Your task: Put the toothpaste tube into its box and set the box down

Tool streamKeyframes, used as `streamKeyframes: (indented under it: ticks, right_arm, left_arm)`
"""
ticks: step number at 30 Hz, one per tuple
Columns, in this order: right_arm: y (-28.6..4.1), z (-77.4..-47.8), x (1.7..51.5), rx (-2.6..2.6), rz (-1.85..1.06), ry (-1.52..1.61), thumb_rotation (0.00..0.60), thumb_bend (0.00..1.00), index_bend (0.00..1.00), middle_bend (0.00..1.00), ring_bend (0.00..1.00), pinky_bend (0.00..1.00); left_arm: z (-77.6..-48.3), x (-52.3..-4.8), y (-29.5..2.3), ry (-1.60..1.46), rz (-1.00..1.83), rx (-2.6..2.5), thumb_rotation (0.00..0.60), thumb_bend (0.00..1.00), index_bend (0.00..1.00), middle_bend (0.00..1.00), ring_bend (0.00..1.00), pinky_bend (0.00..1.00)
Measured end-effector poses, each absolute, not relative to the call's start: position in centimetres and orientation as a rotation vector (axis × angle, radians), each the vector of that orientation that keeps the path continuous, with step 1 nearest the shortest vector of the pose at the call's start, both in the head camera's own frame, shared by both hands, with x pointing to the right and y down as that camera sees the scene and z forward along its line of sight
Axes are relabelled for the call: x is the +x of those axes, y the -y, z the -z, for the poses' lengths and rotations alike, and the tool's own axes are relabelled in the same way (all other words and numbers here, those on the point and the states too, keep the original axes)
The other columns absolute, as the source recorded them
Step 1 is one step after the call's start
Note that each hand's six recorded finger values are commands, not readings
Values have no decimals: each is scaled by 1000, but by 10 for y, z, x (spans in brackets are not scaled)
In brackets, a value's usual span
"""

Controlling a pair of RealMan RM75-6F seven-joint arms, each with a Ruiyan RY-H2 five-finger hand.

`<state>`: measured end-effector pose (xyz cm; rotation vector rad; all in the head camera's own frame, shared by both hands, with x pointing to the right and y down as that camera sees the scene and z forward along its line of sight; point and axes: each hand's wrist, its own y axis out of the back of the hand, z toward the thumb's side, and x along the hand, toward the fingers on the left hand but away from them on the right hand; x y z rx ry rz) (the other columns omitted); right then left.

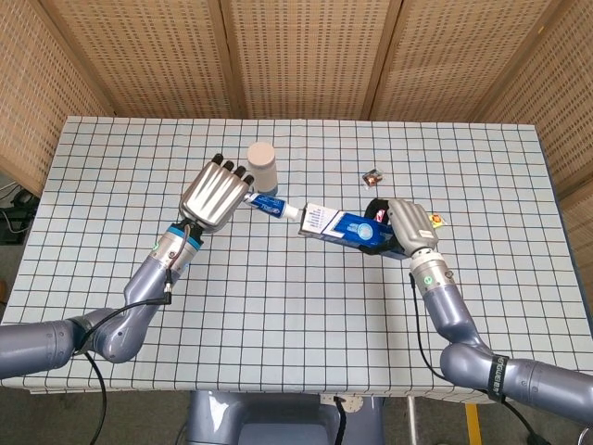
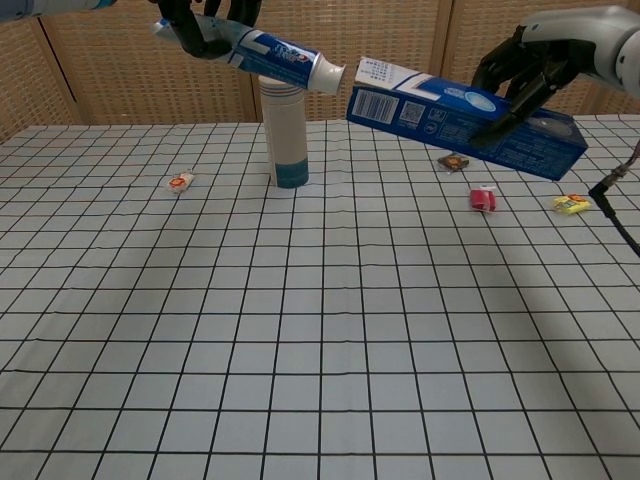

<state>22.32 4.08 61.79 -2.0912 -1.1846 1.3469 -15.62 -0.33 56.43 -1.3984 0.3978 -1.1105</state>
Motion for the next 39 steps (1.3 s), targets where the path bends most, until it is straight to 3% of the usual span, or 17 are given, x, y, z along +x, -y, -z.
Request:
streamKeyframes:
  ticks: [30, 39]
  right_arm:
    - [-44, -616, 208, -2212, -1296, 1251, 600, 220, 721, 526, 572, 647]
    - [-41, -617, 208, -2374, -1230, 1420, 600, 220, 725, 530, 574, 647]
  left_arm:
    - [-549, -103, -5, -308, 968, -1257, 600, 476, 724, 443, 430, 340]
    - [-525, -80, 2, -300, 849, -1091, 600, 457, 630, 367, 379, 289]
